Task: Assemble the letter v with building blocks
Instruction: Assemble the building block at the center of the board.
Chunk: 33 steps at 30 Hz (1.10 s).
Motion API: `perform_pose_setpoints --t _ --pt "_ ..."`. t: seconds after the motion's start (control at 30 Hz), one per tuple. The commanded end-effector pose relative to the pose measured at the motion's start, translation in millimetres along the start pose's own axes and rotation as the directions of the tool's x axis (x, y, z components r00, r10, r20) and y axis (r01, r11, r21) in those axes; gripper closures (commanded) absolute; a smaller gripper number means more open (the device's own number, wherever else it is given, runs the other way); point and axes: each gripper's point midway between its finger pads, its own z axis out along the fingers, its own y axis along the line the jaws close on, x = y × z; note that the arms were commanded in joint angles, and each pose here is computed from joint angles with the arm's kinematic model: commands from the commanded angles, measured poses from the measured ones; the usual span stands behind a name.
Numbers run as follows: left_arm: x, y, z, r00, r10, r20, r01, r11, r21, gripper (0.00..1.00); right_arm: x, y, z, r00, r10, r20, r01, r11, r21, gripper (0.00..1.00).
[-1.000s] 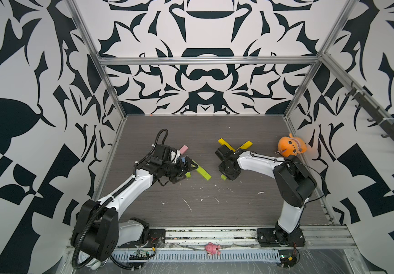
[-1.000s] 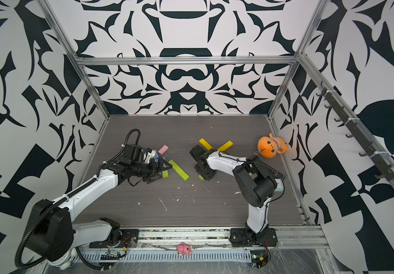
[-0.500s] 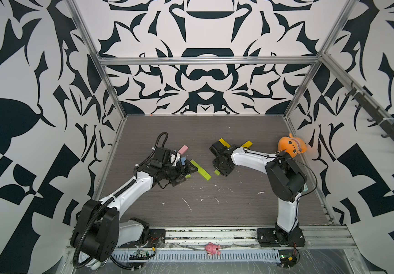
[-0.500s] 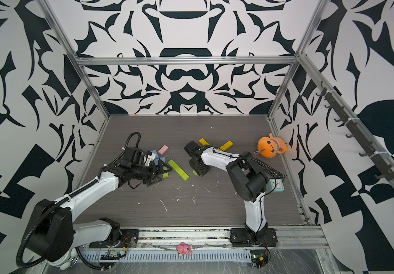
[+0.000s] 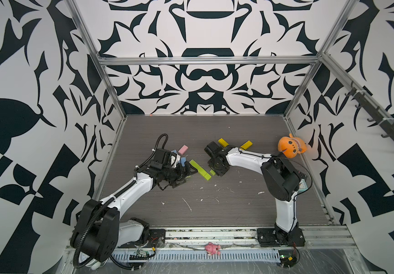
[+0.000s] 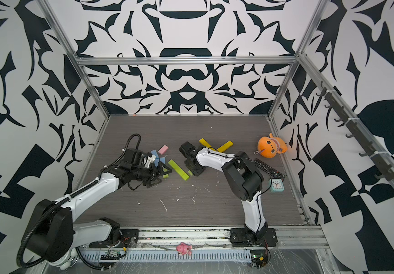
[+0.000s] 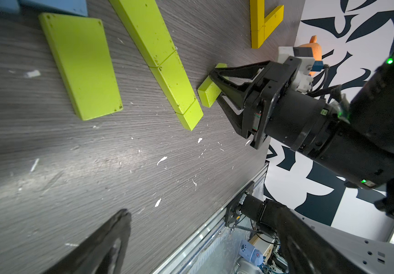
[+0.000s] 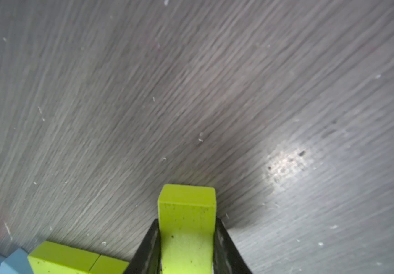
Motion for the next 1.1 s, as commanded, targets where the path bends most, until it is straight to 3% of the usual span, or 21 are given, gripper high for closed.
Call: perform_pose_setpoints --t 0.0,0.87,1.07 --pt "5 1 0 1.000 0.007 -0.009 -0.007 1.000 0.012 0.01 16 -34 17 0.999 0.001 -0.034 0.003 0.992 0.128 0.65" --pt "8 5 1 1.000 0.002 -0.016 -0.002 1.000 0.009 0.01 23 -43 13 0.999 -0.003 -0.032 0.008 0.989 0.147 0.59" --pt "8 7 2 1.000 -0.002 -0.016 0.002 1.000 0.008 0.00 23 -45 11 1.000 -0.001 -0.027 0.005 0.989 0.149 0.63"
